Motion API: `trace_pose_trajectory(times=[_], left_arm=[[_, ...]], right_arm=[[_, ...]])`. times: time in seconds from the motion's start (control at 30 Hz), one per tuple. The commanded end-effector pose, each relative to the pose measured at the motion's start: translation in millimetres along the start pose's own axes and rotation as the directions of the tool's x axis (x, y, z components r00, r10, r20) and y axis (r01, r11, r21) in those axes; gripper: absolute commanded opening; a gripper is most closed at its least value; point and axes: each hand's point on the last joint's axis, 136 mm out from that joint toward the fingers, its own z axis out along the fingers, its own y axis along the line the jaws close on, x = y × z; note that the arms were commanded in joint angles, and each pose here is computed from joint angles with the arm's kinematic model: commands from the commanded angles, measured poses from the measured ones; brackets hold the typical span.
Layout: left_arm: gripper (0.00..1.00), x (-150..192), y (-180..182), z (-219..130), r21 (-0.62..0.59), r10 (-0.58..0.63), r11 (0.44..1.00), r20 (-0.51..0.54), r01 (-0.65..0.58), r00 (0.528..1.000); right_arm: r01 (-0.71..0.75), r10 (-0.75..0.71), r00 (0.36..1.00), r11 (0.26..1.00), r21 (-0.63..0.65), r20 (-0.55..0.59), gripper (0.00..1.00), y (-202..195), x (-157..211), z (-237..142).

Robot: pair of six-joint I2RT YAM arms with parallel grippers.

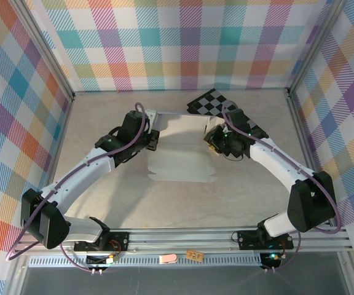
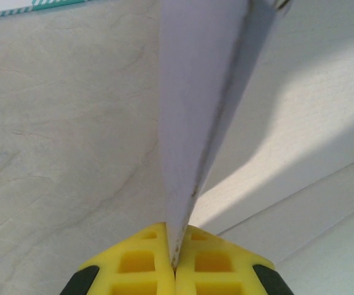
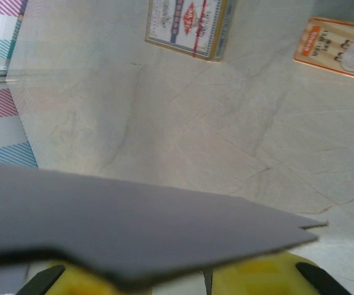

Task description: Fold the paper box

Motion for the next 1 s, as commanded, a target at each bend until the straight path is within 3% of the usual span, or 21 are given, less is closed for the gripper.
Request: trace_pose_trajectory(times=[0.0, 0.43, 0.97], left_arm=[[0.00, -16.1, -4.5, -7.4, 0.028, -0.014, 1.000, 0.038, 0.013, 0.999], [0.00, -20.2, -5.5, -9.1, 0.035, -0.042, 0.999, 0.054, 0.040, 0.998], [0.00, -21.1, -4.5, -16.1, 0.041, -0.075, 0.997, 0.068, 0.072, 0.995]], right_arm=[[0.019, -0.022, 0.999, 0.998, -0.063, -0.039, 0.28, 25.0, 8.1, 3.5], [0.079, -0.084, 0.994, 0.994, -0.077, -0.076, 0.29, 40.9, 29.9, 23.6], [0.037, -0.041, 0.996, 0.998, -0.056, -0.081, 0.37, 42.6, 37.6, 38.0]])
